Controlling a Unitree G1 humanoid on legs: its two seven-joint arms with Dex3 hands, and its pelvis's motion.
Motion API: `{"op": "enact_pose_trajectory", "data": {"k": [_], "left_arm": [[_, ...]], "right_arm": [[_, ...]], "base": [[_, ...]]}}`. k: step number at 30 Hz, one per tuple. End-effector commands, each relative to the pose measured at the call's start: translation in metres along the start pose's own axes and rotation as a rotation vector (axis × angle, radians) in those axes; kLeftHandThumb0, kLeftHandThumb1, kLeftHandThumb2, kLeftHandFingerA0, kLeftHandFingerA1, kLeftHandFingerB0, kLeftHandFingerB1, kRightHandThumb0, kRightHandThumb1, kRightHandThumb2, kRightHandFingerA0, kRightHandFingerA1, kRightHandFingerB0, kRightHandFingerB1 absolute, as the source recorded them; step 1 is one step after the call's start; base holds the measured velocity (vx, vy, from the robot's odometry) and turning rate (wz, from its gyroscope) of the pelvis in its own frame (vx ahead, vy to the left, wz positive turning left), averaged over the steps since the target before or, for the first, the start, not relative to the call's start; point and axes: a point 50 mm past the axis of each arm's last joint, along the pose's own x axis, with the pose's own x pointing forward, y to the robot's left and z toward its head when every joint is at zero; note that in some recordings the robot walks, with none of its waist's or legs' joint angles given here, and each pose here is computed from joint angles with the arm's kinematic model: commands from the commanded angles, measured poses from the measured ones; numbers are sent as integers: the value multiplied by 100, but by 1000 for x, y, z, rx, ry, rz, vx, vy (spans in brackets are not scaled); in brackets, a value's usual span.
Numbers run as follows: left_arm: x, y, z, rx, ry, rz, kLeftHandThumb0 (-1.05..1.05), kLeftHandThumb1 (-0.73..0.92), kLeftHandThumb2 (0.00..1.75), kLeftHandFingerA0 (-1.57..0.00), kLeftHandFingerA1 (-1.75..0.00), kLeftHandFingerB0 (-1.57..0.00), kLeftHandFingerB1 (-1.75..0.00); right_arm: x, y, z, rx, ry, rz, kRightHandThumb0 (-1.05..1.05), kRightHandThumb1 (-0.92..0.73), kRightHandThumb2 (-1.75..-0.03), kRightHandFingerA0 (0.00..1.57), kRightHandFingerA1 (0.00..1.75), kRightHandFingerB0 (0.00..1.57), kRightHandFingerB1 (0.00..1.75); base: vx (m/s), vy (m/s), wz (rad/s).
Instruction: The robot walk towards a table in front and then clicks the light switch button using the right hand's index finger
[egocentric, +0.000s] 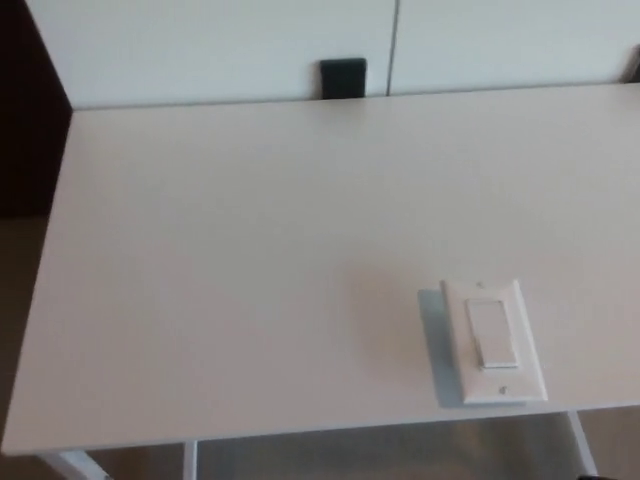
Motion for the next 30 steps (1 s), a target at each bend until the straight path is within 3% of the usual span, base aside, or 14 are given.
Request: {"op": "enact_pose_trajectory", "data": {"k": [1,7,8,9,10,11,13,14,15,26,27,28,29,30], "left_arm": [[-1,0,-5,28,28,3,-19,74,66,-29,-46,-18,-37],[0,4,-4,31,26,6,-15,74,65,-29,-46,-18,-37],[1,5,-4,34,30,10,-11,54,94,-21,-54,-11,-49],[1,5,-3,36,33,11,-11,54,94,-20,-54,-11,-49],[1,5,-3,40,32,10,-15,74,65,-29,-46,-17,-37],[0,5,-3,45,32,8,-11,54,94,-20,-54,-11,-49],[1,6,-4,46,33,12,-11,54,94,-21,-54,-11,-49],[1,8,-4,53,33,16,-16,73,65,-29,-46,-17,-38],[1,9,-4,53,34,18,-12,54,94,-21,-54,-11,-49],[-1,29,3,65,26,62,-12,53,94,-20,-54,-12,-49],[0,32,4,67,25,69,-13,53,94,-21,-54,-13,-49],[0,33,6,71,24,76,-13,53,94,-21,-54,-13,-49],[1,35,6,66,22,79,-12,53,94,-21,-54,-13,-49],[1,36,7,65,20,82,-13,53,94,-21,-54,-13,-49]], "right_arm": [[0,-5,2,-5,0,-14,-63,-53,-58,78,53,57,40],[-1,-3,3,-12,-6,-7,-61,-54,-58,78,54,56,40],[-1,-3,2,-4,-1,-6,-61,-53,-58,78,52,56,39],[-1,-3,1,-9,-1,-6,-62,-54,-58,78,52,56,39],[-1,-3,2,-12,-2,-6,-63,-54,-58,78,53,57,40],[-1,-3,1,-12,-1,-5,-62,-54,-58,77,52,56,39],[-2,-3,1,-8,0,0,-62,-54,-57,77,52,56,39],[-1,-2,2,-14,-4,2,-62,-53,-57,76,52,56,40],[0,-2,2,-11,-3,5,-62,-52,-57,76,54,56,40],[-21,16,6,-82,-53,112,-67,-51,-57,75,52,54,39],[-24,17,7,-83,-57,119,-68,-41,-84,69,60,46,50],[-27,18,8,-84,-59,122,-68,-41,-84,69,60,46,50],[-33,19,9,-91,-63,134,-65,-53,-58,74,49,52,37],[-36,20,10,-92,-66,137,-65,-53,-57,73,47,53,36]], "base": [[69,58,25],[3,-31,5],[0,0,0],[0,0,0],[0,0,0],[0,0,0],[0,0,0],[0,0,0],[0,0,0],[0,0,0],[0,0,0],[0,0,0],[0,0,0],[0,0,0]]}}
